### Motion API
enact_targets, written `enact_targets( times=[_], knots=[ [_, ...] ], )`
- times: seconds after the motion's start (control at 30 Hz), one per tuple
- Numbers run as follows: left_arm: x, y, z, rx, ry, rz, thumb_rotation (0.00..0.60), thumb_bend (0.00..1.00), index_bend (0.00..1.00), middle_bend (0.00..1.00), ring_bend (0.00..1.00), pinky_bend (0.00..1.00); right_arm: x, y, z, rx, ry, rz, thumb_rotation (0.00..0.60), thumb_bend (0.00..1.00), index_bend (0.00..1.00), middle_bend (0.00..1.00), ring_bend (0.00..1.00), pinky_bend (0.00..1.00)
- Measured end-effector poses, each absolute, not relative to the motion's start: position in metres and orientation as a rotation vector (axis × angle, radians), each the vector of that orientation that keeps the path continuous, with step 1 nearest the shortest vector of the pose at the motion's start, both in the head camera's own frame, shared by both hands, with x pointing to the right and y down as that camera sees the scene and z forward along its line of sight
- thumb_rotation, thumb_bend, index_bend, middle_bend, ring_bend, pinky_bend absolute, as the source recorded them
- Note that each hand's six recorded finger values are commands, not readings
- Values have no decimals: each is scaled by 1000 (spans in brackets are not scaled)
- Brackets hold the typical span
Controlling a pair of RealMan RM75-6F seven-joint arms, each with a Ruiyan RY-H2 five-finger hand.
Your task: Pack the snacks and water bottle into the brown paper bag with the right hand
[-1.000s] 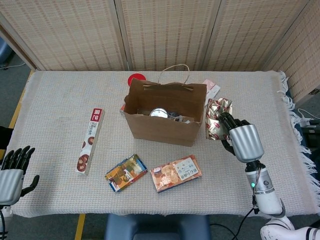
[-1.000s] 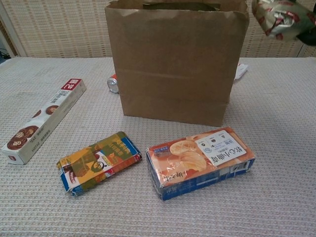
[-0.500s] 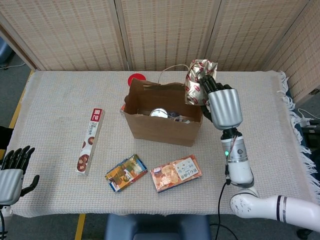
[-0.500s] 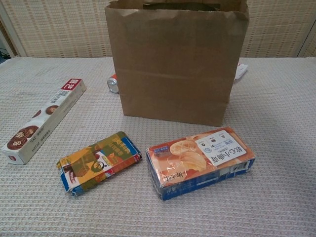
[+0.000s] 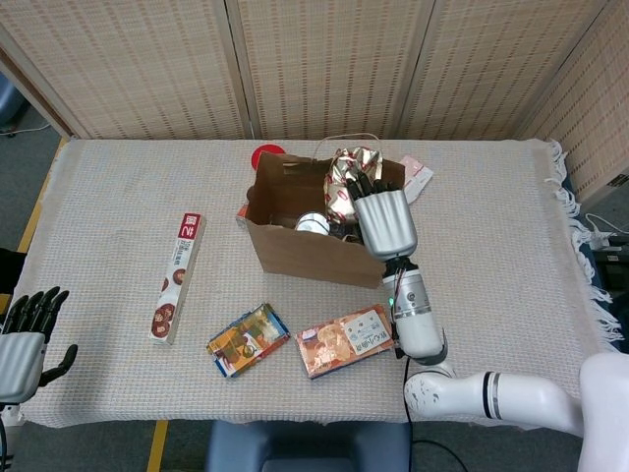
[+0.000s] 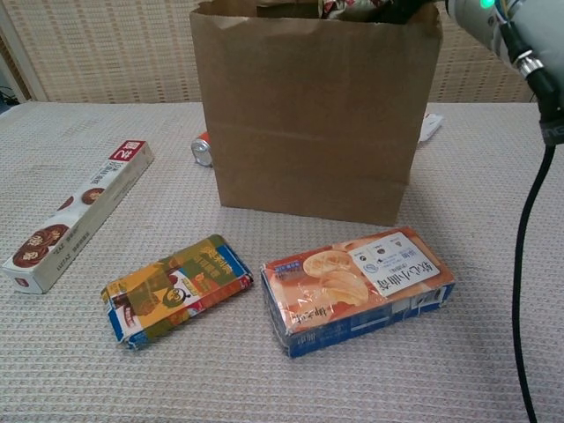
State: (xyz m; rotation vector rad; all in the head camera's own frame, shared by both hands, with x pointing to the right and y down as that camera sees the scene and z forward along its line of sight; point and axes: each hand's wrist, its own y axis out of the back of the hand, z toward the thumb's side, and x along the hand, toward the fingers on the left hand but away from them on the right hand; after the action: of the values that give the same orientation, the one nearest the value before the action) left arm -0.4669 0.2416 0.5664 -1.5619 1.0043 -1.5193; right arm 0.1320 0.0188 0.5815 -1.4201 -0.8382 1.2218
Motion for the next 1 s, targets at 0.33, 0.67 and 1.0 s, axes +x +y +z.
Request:
enact_targets(
  times=[0.33, 0.67, 1.0],
  knots=[
    [-466, 242, 566, -1553, 1001, -1524, 600, 371, 0, 0, 0, 0, 143, 18, 564, -1415, -865, 1203, 600, 110, 0, 122, 31, 142],
    [-466, 242, 567, -1544, 999, -1530, 600, 371, 0, 0, 0, 0, 166, 25, 545, -1416, -873, 1167, 600, 109, 0, 121, 31, 131],
    [-466, 242, 566, -1534, 1001, -1535, 600, 371, 0, 0, 0, 0, 186, 39, 518, -1543, -961, 1083, 600, 109, 0, 121, 31, 128]
  ],
)
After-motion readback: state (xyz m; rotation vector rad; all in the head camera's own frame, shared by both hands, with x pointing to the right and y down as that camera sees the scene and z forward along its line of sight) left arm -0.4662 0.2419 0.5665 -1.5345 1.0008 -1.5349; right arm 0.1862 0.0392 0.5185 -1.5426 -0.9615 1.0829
